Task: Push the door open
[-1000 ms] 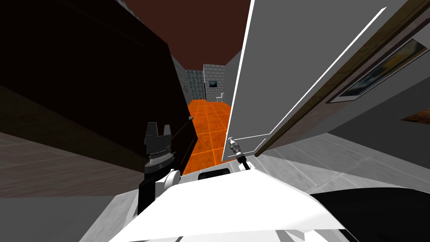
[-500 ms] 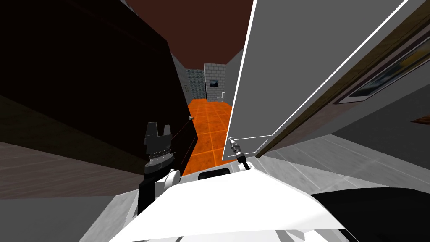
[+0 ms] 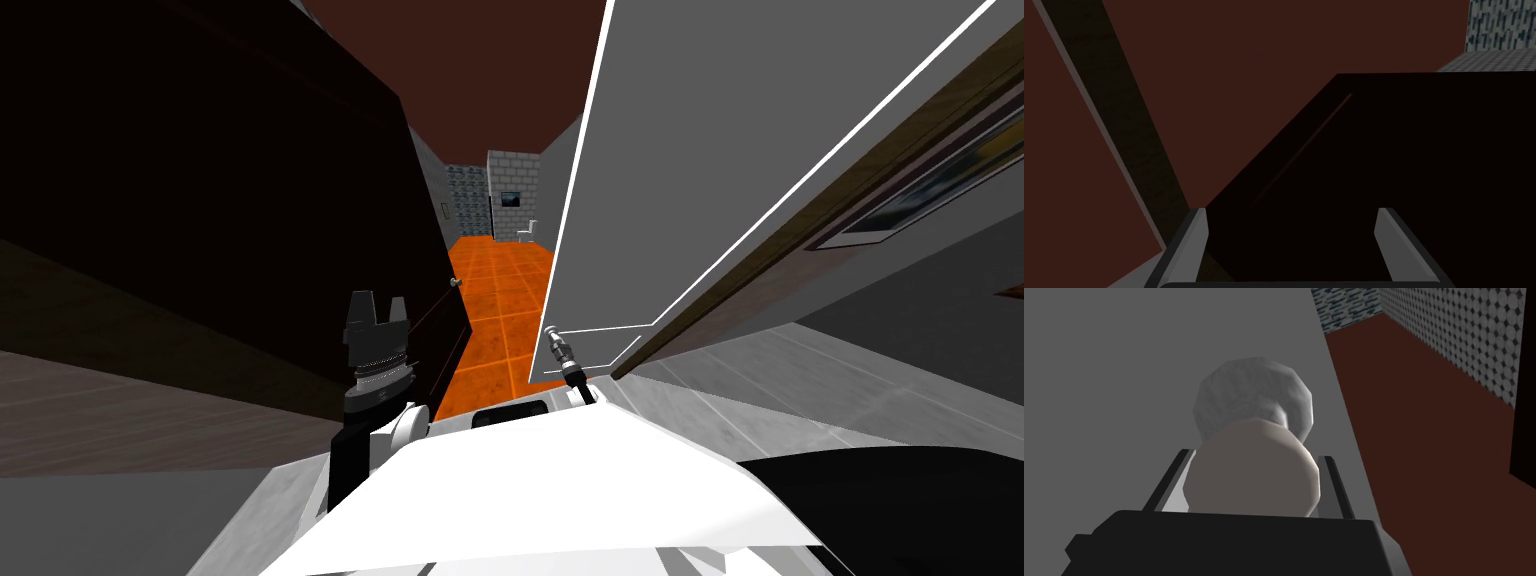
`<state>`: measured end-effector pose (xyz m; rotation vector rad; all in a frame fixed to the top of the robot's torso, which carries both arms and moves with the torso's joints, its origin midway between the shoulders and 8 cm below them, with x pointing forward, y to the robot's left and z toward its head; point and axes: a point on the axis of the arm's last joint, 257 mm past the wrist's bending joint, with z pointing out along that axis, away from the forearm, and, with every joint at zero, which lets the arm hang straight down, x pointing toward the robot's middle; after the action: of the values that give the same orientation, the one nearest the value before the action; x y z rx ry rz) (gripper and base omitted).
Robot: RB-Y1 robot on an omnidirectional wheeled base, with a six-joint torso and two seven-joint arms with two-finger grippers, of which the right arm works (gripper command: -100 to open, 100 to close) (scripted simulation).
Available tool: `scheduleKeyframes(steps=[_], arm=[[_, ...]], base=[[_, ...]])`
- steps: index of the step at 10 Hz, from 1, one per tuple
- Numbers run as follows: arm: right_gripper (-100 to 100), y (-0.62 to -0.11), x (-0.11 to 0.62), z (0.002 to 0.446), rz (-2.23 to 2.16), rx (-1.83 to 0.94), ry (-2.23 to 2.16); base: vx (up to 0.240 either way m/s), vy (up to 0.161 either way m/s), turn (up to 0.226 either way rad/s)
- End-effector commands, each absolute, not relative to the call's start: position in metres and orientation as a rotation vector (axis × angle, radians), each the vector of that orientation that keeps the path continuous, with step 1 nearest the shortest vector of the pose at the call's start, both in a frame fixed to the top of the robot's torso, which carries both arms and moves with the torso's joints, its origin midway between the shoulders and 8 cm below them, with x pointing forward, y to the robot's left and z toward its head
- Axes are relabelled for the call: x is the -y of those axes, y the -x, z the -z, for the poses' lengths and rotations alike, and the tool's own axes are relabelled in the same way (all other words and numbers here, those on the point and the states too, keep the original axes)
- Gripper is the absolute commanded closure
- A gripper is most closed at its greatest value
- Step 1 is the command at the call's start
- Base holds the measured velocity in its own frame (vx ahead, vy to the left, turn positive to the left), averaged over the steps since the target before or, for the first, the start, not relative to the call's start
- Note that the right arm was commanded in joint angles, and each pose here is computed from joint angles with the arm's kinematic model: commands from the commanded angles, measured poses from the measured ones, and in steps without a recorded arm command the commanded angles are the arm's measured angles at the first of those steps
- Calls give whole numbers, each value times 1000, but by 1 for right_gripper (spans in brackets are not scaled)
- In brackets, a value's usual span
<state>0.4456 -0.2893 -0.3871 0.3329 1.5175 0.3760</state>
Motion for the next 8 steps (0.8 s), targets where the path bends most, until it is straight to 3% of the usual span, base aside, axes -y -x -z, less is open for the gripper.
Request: scheduleKeyframes(steps=[1, 8], arm=[[100, -448, 300, 379, -408, -1484, -390], [100, -449, 310, 373, -557, -1411, -583]], base=[[59, 1, 15], [52, -4, 10]])
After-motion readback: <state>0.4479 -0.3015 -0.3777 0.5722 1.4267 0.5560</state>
